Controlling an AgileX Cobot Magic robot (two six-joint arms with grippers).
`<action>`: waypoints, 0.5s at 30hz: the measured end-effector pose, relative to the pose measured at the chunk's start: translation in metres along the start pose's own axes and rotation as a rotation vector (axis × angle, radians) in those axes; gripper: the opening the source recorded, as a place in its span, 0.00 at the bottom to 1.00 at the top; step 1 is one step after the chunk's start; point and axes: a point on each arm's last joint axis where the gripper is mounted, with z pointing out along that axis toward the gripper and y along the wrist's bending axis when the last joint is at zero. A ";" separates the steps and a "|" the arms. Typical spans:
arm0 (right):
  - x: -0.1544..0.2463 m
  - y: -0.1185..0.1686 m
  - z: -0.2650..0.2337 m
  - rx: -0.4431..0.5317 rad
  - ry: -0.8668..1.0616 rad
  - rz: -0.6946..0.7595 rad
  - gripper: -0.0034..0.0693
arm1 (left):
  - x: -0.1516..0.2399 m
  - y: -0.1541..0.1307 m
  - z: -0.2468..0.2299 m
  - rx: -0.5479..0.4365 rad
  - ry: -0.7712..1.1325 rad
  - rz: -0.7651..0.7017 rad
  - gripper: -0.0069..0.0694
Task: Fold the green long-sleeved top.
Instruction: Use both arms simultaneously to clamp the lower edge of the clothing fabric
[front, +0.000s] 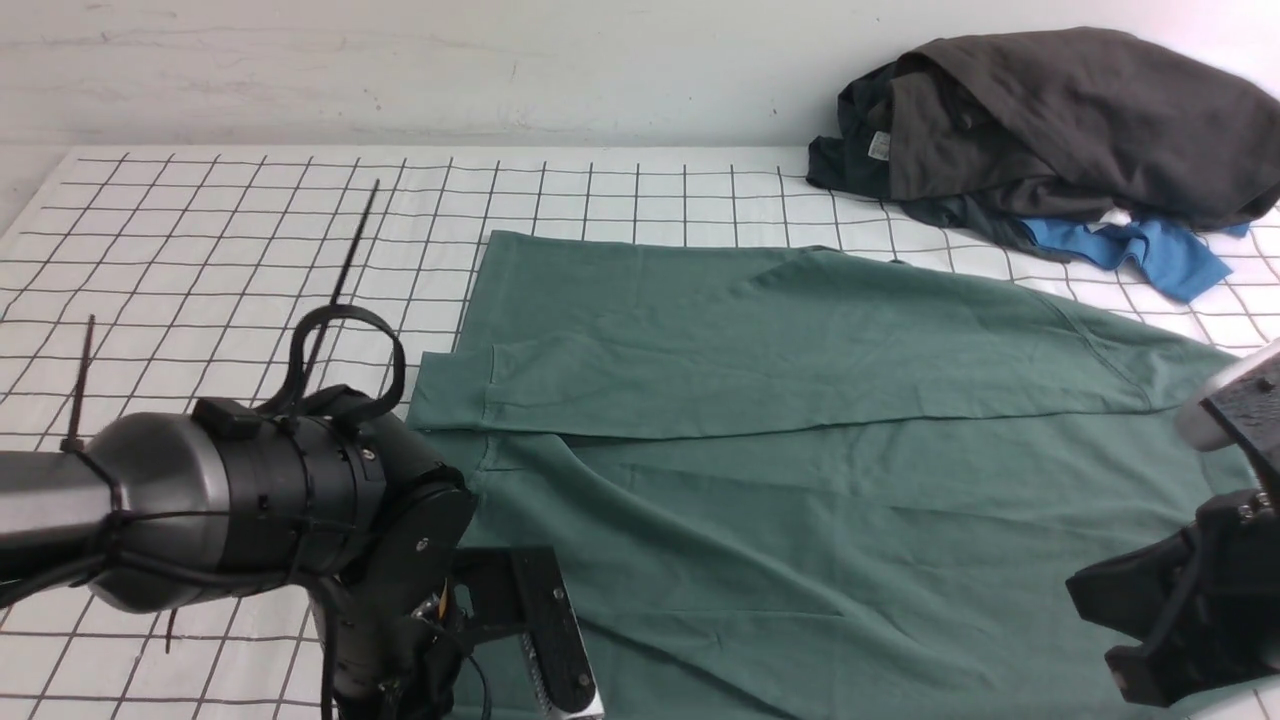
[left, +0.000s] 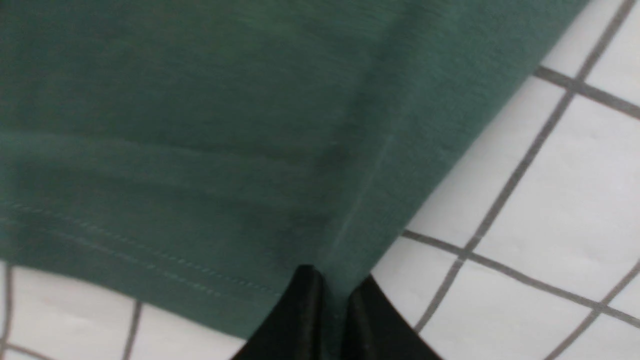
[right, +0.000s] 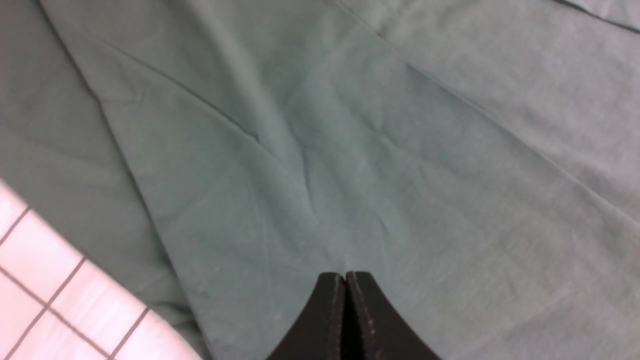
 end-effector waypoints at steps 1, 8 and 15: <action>-0.001 0.001 -0.001 -0.007 0.003 -0.017 0.03 | 0.001 0.001 -0.007 -0.015 -0.018 -0.011 0.10; -0.020 -0.003 -0.018 0.032 -0.018 -0.256 0.04 | 0.012 -0.001 -0.048 -0.081 -0.117 -0.036 0.09; 0.005 -0.048 0.020 0.148 0.372 -0.411 0.30 | 0.022 0.004 -0.065 -0.105 -0.193 -0.106 0.09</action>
